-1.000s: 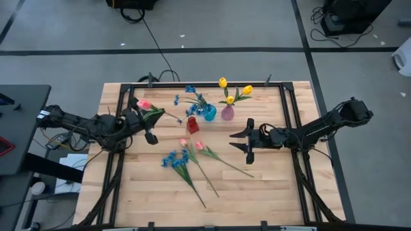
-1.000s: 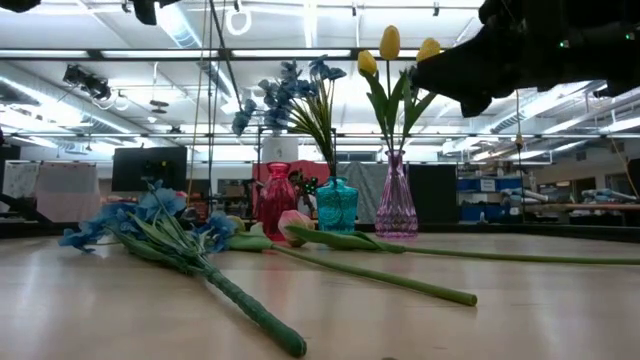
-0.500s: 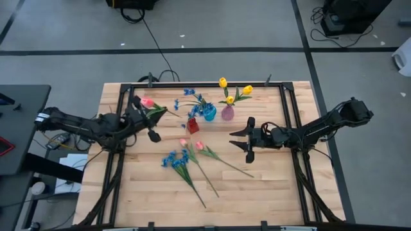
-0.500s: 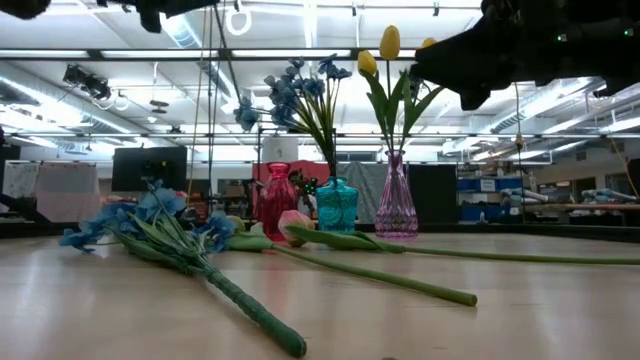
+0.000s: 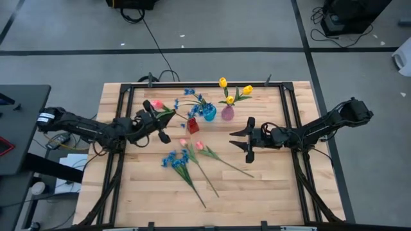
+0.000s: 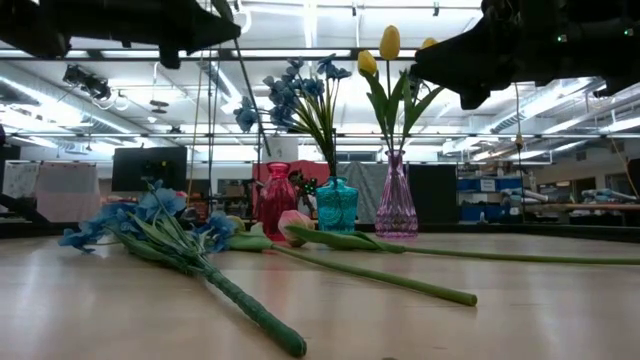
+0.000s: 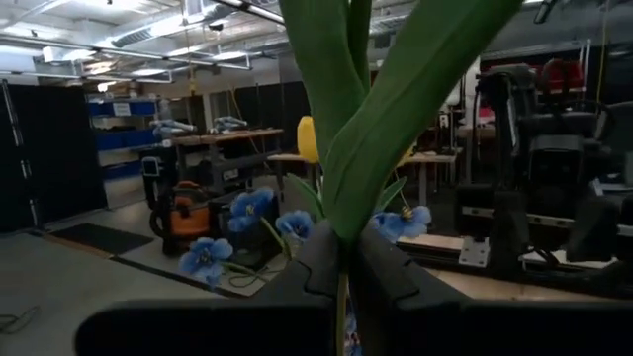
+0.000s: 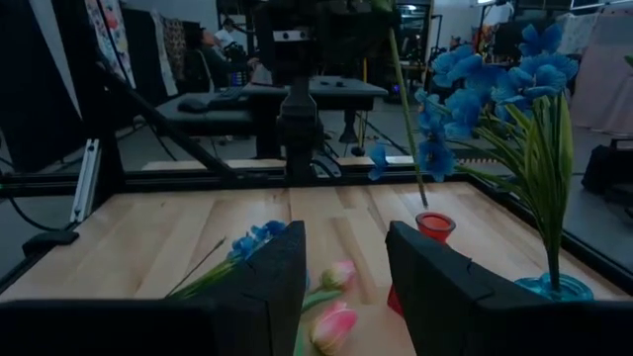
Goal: Sort flowers into vase by color
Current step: Put the pink flower into the red vase
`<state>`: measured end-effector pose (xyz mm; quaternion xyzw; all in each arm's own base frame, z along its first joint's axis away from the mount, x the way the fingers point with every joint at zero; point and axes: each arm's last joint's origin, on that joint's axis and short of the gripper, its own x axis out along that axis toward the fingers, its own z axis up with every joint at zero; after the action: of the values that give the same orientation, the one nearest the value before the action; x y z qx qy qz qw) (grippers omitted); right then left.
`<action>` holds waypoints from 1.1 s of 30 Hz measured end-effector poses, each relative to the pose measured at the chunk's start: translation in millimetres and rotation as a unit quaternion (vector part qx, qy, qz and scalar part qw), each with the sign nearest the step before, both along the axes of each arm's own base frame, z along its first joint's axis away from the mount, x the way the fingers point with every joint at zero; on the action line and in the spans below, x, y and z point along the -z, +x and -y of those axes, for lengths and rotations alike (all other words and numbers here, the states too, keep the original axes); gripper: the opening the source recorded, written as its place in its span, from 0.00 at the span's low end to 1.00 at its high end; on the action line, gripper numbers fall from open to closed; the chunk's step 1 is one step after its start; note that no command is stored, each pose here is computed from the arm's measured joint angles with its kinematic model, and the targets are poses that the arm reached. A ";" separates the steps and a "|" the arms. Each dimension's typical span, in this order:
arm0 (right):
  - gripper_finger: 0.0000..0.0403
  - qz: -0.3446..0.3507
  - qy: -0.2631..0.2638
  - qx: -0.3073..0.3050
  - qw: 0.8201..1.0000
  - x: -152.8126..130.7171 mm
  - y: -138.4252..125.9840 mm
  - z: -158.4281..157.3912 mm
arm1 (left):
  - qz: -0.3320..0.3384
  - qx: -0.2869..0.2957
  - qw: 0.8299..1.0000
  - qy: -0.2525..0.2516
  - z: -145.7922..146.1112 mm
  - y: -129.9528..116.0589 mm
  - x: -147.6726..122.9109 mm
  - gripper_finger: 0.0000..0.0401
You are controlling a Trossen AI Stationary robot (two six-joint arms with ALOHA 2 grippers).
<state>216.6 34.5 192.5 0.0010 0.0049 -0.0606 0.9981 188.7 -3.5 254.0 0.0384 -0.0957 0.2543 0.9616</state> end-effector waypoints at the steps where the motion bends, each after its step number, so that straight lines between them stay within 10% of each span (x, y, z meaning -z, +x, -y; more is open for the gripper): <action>1: 0.39 0.000 0.000 0.000 1.000 0.0 0.0 0.0 | 0.002 0.001 1.000 -0.004 -1.2 1.6 2.3 0.04; 33: 0.39 -0.003 0.005 0.000 1.000 0.7 0.1 0.0 | -0.115 -0.003 0.988 -0.100 -20.6 28.6 56.0 0.04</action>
<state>216.7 34.6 191.9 0.0063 0.0079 -0.0603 0.9981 217.3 17.2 198.0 -0.0290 0.0414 0.2598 0.9643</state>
